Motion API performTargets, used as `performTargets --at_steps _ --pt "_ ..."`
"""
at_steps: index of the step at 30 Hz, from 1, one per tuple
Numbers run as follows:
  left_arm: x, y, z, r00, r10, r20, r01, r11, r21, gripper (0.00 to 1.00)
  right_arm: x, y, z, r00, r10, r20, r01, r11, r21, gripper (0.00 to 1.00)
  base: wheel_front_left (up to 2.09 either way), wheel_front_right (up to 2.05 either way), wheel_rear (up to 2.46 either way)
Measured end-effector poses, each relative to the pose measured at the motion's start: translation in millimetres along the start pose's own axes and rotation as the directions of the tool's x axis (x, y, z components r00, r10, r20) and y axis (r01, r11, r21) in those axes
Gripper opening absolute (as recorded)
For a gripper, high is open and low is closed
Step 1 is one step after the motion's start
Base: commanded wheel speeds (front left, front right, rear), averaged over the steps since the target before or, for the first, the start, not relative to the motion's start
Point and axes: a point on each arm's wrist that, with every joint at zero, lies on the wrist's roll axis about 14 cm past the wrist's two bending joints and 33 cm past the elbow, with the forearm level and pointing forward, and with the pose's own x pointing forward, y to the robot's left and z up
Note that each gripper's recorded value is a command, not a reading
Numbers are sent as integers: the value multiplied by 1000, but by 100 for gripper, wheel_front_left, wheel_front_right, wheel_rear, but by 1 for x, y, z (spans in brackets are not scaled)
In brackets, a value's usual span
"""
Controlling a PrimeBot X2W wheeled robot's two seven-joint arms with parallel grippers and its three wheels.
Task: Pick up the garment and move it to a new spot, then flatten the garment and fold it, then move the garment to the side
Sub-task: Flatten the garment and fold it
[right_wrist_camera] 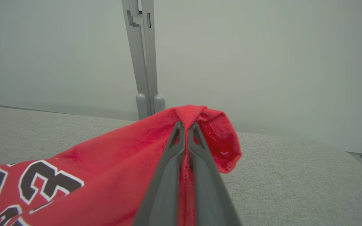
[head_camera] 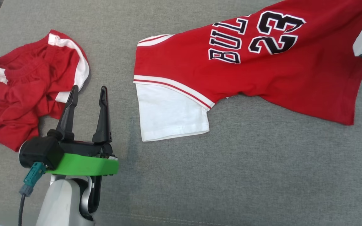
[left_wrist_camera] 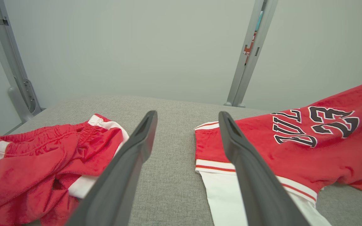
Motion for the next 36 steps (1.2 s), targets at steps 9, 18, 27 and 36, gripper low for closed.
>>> performTargets --at_steps 9,18,27,36 --pt "-9 17 -7 998 51 -31 -50 999 18 100 31 30 -23 999 54 1 -54 998 21 100 0 0 0" --pt "-23 19 -7 997 66 -42 -66 998 8 100 -6 59 -48 993 117 -27 -115 991 69 100 0 0 0" --pt "-34 2 -8 998 21 -52 -22 1000 -18 100 -92 63 -23 974 107 199 -135 982 129 100 0 0 0" --pt "-35 -18 -1 999 -32 -33 30 999 -34 100 -165 55 -7 956 40 290 -94 980 175 100 0 0 0"
